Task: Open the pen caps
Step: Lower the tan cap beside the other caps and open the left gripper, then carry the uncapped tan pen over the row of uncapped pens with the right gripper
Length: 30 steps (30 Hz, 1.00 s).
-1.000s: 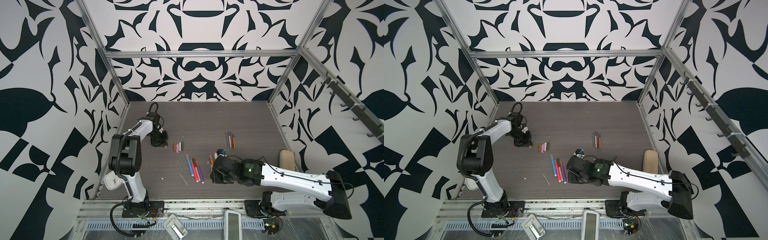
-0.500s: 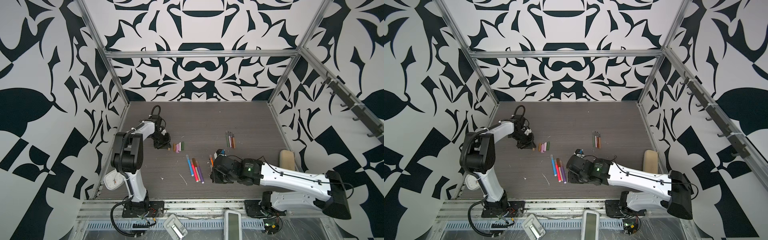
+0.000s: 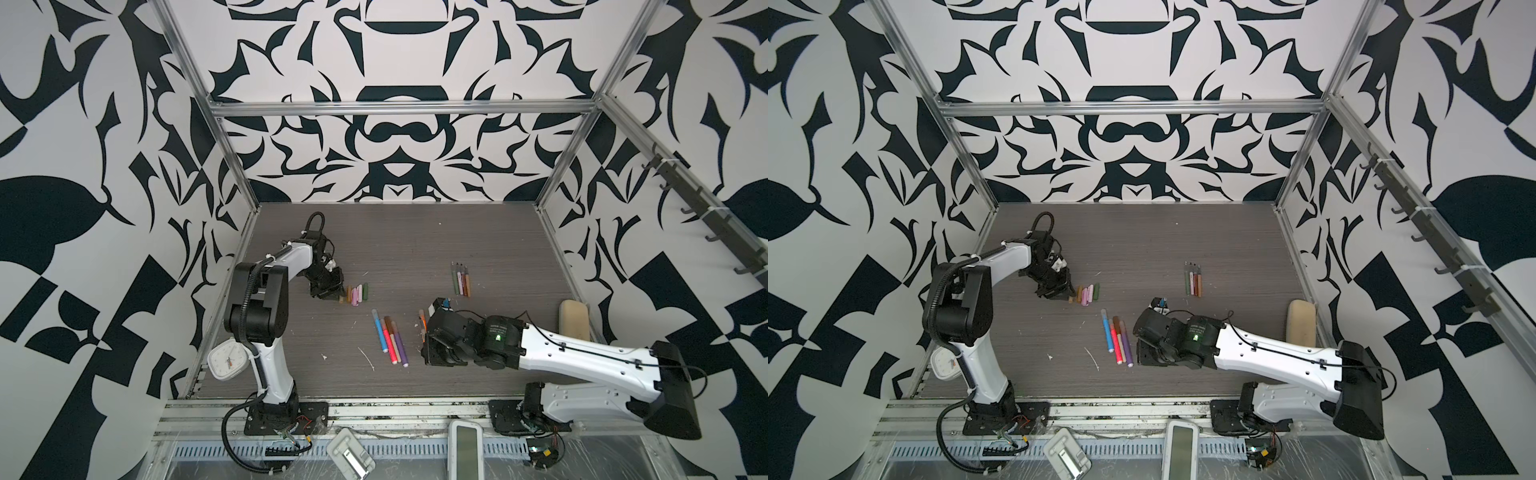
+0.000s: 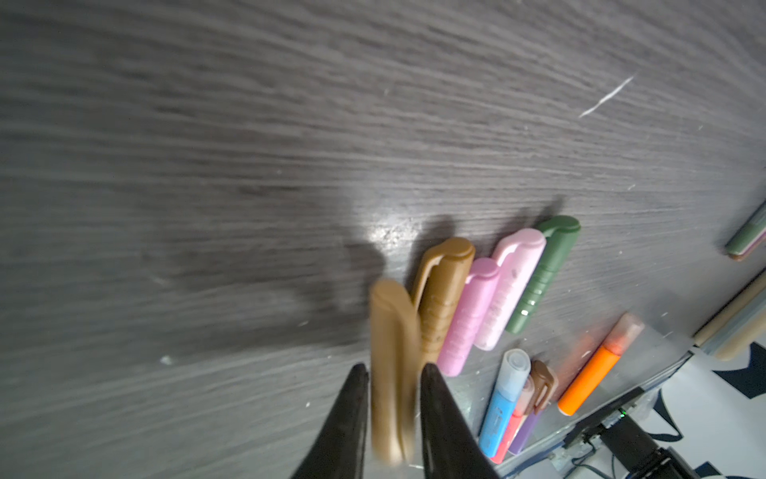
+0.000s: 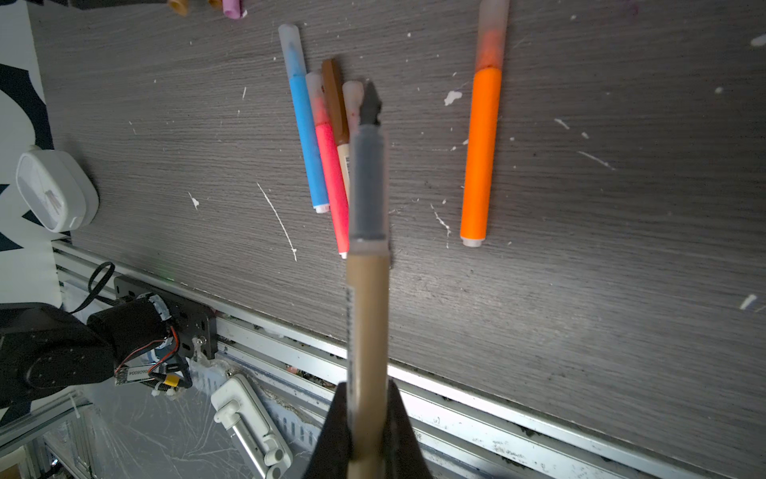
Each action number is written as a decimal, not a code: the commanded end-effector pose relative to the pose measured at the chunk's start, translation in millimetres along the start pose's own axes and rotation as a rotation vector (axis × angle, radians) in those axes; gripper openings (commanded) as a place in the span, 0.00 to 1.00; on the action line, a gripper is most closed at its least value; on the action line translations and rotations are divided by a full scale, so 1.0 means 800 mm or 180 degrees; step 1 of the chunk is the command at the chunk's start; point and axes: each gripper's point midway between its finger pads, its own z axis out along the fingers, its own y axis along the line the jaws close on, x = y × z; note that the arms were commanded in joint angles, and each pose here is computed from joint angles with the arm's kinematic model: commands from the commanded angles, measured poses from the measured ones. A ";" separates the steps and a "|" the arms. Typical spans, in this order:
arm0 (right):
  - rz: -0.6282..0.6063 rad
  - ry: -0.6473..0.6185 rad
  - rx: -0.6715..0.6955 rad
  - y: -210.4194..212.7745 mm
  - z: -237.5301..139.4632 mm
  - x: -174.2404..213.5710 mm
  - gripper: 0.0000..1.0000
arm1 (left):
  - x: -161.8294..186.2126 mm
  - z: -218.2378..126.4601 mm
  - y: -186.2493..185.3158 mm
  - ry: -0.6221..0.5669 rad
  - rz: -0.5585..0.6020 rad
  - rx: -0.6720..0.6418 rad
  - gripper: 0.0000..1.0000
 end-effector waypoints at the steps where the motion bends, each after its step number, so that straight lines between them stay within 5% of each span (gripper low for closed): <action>1: -0.0023 -0.0046 -0.0076 0.014 -0.008 -0.008 0.00 | 0.005 0.001 -0.003 0.0072 0.0013 0.0029 0.28; 16: -0.0022 -0.0137 -0.0049 0.006 -0.019 -0.023 0.00 | 0.007 -0.027 -0.023 -0.0091 -0.0014 0.0201 0.28; 23: 0.0233 -0.0185 -0.0082 -0.053 -0.055 -0.084 0.00 | -0.010 -0.094 -0.066 -0.0763 0.0129 0.0336 0.29; 30: 0.0583 -0.0143 -0.0239 -0.132 -0.069 -0.180 0.00 | -0.025 -0.107 -0.115 -0.1103 -0.0221 0.0762 0.29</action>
